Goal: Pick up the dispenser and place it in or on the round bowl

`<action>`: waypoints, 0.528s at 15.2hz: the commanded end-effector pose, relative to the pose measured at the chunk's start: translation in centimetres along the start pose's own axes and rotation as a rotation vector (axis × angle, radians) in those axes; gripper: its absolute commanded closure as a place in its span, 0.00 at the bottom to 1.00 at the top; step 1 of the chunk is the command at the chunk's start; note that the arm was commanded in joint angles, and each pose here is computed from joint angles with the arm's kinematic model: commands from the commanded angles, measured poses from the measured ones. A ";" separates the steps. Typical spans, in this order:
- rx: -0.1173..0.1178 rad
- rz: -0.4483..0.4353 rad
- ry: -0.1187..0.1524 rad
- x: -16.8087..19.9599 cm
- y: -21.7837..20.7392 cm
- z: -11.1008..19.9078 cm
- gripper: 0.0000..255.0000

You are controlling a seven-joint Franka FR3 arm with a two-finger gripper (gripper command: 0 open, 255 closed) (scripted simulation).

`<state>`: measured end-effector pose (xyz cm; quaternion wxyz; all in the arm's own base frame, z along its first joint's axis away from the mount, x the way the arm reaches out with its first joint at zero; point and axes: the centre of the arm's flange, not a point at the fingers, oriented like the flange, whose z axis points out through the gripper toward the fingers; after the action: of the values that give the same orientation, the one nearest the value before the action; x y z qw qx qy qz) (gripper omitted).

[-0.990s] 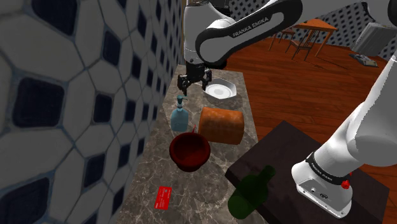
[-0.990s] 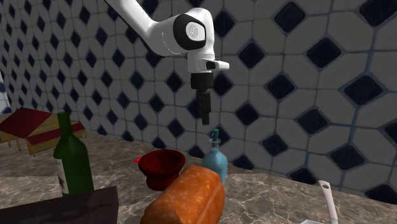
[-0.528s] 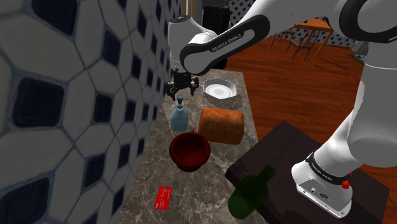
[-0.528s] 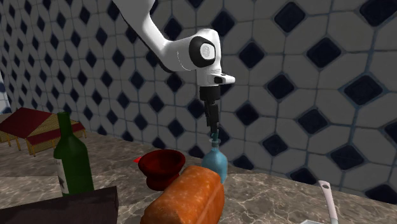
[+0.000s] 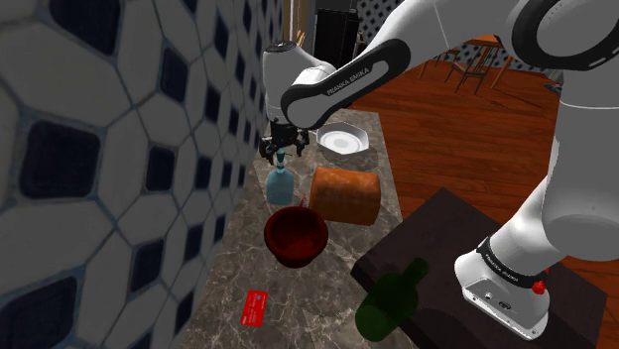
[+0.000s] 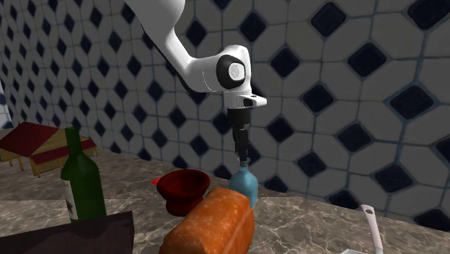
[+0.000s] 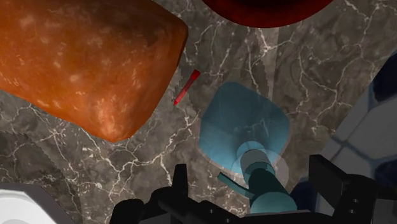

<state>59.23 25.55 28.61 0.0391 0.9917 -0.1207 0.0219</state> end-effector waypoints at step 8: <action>0.000 0.000 0.000 0.0 0.0 0.0 1.00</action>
<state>59.26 25.57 28.58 0.0390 0.9917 -0.1207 0.0221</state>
